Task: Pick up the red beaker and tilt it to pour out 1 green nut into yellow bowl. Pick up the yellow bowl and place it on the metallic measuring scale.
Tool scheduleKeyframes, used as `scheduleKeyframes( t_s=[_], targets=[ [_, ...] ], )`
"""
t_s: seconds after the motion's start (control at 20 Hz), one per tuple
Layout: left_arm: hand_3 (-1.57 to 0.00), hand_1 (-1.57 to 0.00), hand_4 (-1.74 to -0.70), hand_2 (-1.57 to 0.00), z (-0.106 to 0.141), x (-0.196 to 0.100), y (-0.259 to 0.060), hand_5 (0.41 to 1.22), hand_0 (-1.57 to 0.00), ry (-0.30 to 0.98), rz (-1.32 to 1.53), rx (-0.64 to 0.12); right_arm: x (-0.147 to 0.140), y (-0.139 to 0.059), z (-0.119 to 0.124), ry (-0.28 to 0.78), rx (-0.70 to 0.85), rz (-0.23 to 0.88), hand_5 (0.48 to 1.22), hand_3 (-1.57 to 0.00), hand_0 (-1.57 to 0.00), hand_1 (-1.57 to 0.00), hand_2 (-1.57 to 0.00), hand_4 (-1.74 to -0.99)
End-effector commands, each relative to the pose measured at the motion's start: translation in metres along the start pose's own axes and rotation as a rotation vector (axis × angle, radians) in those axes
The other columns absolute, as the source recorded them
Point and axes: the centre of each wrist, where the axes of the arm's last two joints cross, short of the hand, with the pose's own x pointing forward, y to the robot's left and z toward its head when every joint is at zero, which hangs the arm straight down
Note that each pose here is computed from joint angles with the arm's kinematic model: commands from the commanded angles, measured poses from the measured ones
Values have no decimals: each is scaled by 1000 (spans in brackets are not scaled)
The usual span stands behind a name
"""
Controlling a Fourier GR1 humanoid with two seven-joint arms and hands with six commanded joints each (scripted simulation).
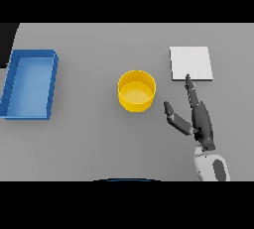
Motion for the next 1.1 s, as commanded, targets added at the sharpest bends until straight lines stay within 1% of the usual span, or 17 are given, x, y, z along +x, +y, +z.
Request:
scheduleKeyframes(
  t_s=[0.0,0.05,0.1,0.15,0.2,0.3,0.4,0.5,0.55,0.6,0.65,0.7,0.8,0.85,1.0,1.05],
  targets=[
    [-1412,-1571,-1740,-1571,2,-18,-2,1221,-1571,62,49,14,-2,2,-1,0,6,16,655,1,1,1,1,-1034],
    [-1425,-1571,-1740,-1571,3,-32,-8,1221,-1571,101,118,25,-1,0,0,-6,9,24,654,1,1,1,1,-1044],
    [-1426,-1571,-1740,-1571,5,-45,-22,1221,-1571,169,202,20,-2,0,0,-6,12,22,653,1,1,1,1,-1050],
    [-1441,-1571,-1741,-1571,9,-57,-36,1221,-1571,199,265,22,-4,2,4,1,10,25,652,1,1,1,1,-1057],
    [-1452,-1571,-1741,-1571,12,-69,-45,1221,-1571,230,326,35,-4,2,2,4,6,24,651,1,1,1,1,-1053],
    [-1467,-1571,-1741,-1571,20,-79,-66,1221,-1571,310,434,29,0,1,0,2,8,53,651,1,1,1,1,-1047],
    [-1474,-1571,-1741,-1571,31,-90,-81,1221,-1571,343,517,39,1,-1,1,6,1,78,648,1,1,1,1,-1052],
    [-1479,-1571,-1741,-1571,43,-94,-95,1221,-1571,371,568,44,0,-1,1,1,12,88,649,1,1,1,1,-1046],
    [-1480,-1571,-1741,-1571,50,-98,-101,1221,-1571,401,581,46,-3,-3,3,6,21,82,650,1,1,1,1,-1041],
    [-1464,-1571,-1741,-1571,58,-96,-110,1221,-1571,432,612,35,-2,-4,2,7,16,82,650,1,1,1,1,-1035],
    [-1450,-1571,-1741,-1571,66,-94,-115,1221,-1571,439,637,42,-3,-2,2,10,13,74,648,1,1,1,1,-1026],
    [-1442,-1571,-1741,-1571,74,-97,-124,1221,-1571,445,653,48,-4,-1,5,13,12,91,645,1,1,1,1,-1020],
    [-1445,-1571,-1741,-1571,88,-97,-137,1221,-1571,455,681,60,-6,-3,6,9,9,85,646,1,1,1,1,-1020],
    [-1455,-1571,-1741,-1571,93,-101,-141,1221,-1571,477,698,57,-7,-5,6,7,8,78,646,1,1,1,1,-1015],
    [-1512,-1571,-1741,-1571,104,-95,-153,1221,-1571,476,749,57,-6,-5,4,-6,21,56,648,1,1,1,1,-1004],
    [-1523,-1571,-1741,-1571,108,-96,-161,1194,-1571,483,762,52,-6,-4,6,-6,20,56,647,1,1,1,1,-1005]
  ],
)
